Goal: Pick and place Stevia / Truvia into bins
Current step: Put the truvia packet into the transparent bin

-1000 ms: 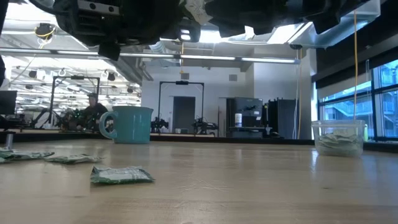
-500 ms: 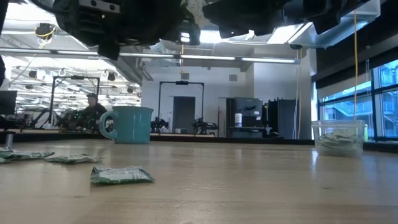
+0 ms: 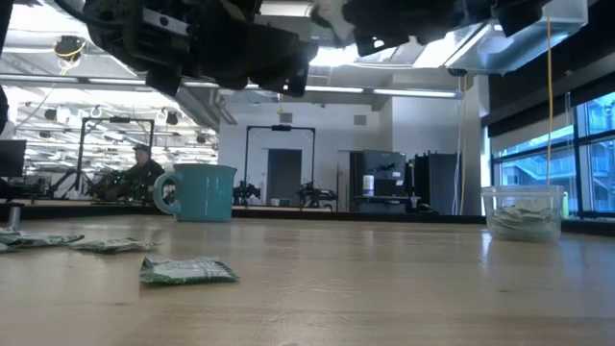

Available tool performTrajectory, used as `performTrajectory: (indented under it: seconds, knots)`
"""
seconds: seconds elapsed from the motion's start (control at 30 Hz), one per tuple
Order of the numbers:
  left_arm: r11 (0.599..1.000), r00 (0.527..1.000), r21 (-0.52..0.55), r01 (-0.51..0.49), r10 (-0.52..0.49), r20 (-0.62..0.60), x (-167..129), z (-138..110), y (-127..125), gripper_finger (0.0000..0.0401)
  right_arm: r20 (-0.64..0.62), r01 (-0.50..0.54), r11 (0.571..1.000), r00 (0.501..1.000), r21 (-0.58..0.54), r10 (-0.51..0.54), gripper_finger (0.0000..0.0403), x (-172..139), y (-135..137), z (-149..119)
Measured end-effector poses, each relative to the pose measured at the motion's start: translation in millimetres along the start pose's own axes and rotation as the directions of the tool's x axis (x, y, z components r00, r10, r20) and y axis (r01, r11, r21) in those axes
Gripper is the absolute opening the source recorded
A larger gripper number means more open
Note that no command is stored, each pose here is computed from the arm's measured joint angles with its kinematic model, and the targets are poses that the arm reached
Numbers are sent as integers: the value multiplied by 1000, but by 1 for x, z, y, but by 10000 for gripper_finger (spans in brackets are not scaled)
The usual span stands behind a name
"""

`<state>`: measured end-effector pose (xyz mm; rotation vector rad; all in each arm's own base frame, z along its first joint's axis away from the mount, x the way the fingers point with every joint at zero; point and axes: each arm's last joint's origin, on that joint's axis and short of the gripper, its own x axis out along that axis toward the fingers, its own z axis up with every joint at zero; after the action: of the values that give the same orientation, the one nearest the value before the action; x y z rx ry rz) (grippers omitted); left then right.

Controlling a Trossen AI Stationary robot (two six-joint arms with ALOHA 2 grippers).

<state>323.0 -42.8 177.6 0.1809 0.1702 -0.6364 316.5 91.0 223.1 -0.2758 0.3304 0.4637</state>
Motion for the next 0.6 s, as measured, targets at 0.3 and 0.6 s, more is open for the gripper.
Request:
performTrajectory:
  seconds: [0.3, 0.6]
  knots:
    - [984, 996, -176, 9, -25, -90, -2, -11, 0, 97, -301, 81, 973, 954, 217, -12, 5, -33, 5, -10]
    - [960, 970, -257, -108, 45, -240, -4, -23, -1, 88, -622, 311, 850, 783, 425, 24, 5, -79, 11, -28]
